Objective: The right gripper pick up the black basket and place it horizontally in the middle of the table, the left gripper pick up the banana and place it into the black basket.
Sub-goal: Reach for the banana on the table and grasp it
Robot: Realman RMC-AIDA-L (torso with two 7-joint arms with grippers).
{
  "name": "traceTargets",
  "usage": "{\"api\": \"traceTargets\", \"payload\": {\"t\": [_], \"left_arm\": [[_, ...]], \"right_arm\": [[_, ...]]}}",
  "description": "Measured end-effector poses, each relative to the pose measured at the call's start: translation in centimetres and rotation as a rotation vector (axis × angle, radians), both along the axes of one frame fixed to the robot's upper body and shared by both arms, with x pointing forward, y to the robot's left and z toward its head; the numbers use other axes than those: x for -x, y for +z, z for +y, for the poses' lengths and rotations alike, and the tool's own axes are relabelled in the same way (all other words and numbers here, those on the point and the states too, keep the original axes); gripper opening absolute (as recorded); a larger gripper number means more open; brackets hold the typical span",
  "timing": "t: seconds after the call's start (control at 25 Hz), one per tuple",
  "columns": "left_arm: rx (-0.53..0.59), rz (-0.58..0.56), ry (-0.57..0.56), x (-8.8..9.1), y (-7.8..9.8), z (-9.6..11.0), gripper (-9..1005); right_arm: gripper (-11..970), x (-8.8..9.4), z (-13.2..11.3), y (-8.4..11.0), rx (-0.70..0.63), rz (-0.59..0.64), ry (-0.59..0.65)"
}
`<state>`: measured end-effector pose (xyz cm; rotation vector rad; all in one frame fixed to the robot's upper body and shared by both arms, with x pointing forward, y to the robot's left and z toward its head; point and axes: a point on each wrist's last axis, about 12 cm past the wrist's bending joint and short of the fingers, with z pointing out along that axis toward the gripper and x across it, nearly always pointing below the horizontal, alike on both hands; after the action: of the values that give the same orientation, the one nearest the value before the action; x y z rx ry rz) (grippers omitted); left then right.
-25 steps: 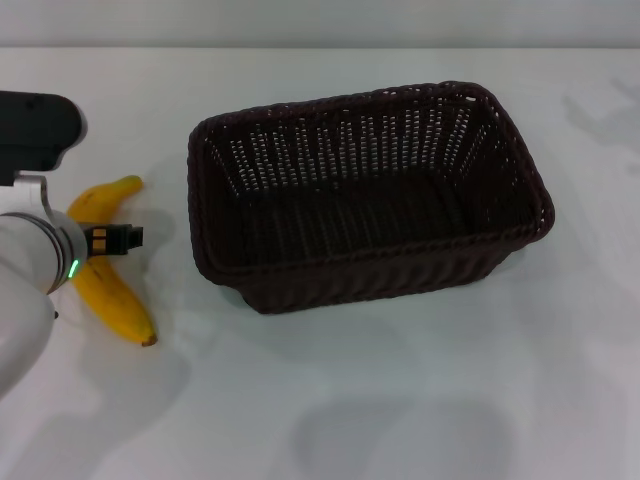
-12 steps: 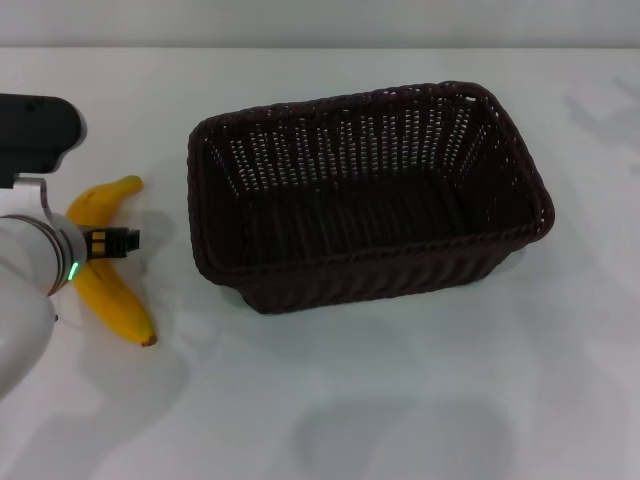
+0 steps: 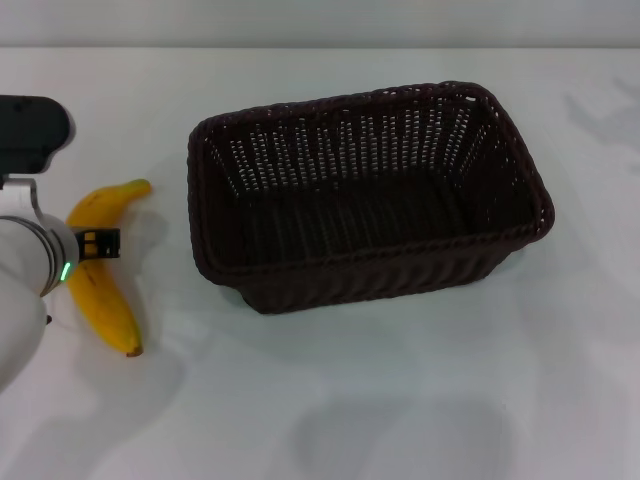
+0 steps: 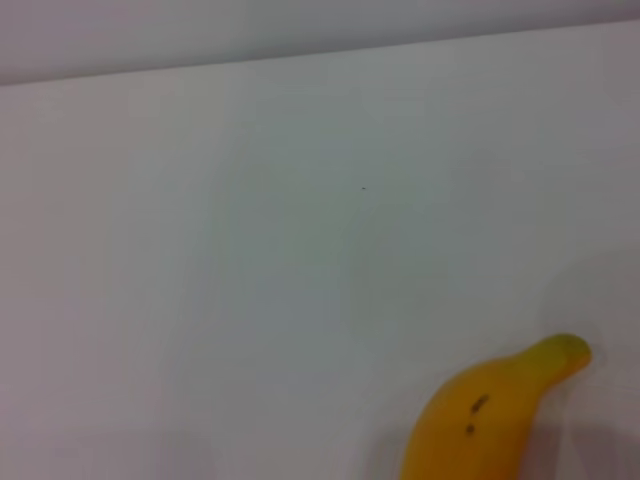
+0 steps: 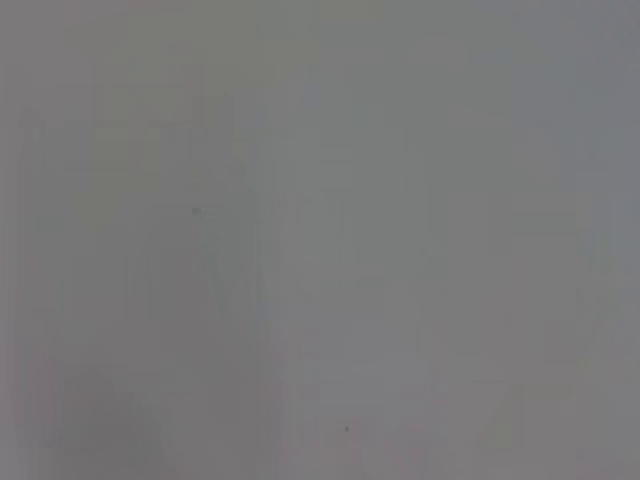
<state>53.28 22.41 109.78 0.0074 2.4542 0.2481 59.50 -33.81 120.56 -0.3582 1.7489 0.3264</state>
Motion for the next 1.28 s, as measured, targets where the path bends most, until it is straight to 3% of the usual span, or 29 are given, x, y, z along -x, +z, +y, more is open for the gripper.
{"api": "traceTargets", "payload": {"t": [0.08, 1.28], "left_arm": [[0.0, -0.001, 0.003, -0.03, 0.03, 0.1, 489], [-0.008, -0.021, -0.001, -0.49, 0.67, 0.3, 489]], "right_arm": [[828, 0.0, 0.01, 0.03, -0.003, -0.002, 0.001], [827, 0.23, -0.09, -0.13, -0.015, 0.007, 0.011]]}}
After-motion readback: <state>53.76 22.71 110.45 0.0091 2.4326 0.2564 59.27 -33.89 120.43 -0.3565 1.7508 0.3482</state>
